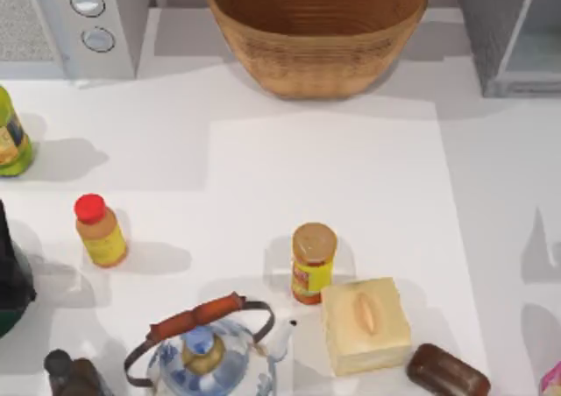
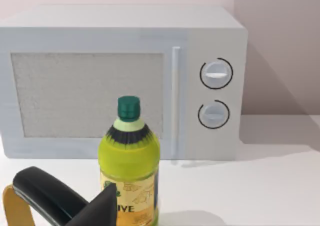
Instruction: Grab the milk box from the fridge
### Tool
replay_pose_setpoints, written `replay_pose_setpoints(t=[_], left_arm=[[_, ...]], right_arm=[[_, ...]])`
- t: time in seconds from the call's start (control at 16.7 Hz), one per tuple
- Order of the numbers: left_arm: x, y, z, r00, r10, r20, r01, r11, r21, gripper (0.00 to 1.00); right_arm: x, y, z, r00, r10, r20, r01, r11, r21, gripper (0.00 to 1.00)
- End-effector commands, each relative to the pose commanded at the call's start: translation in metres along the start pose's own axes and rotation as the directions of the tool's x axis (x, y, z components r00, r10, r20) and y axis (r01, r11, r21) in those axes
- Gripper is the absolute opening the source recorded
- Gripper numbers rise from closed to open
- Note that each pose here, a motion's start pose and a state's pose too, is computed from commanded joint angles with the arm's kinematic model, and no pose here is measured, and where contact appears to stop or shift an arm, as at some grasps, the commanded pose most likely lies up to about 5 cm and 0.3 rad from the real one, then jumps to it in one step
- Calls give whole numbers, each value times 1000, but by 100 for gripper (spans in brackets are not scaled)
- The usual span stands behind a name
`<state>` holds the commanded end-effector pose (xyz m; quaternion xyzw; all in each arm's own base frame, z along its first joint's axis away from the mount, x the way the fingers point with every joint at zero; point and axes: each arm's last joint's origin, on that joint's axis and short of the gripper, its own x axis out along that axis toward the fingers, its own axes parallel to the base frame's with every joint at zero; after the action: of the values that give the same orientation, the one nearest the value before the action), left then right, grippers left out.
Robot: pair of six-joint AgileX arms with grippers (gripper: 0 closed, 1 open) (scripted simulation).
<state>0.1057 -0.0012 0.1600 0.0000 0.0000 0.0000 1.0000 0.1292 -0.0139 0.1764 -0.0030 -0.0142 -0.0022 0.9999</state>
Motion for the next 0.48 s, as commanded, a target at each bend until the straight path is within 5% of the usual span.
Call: replay_pose_setpoints(t=[0.48], left_arm=[[0, 0, 0, 1000, 0, 0, 0, 1000, 0, 100]], right_arm=[[56, -44, -18, 1000, 0, -24, 0, 1000, 0, 100]])
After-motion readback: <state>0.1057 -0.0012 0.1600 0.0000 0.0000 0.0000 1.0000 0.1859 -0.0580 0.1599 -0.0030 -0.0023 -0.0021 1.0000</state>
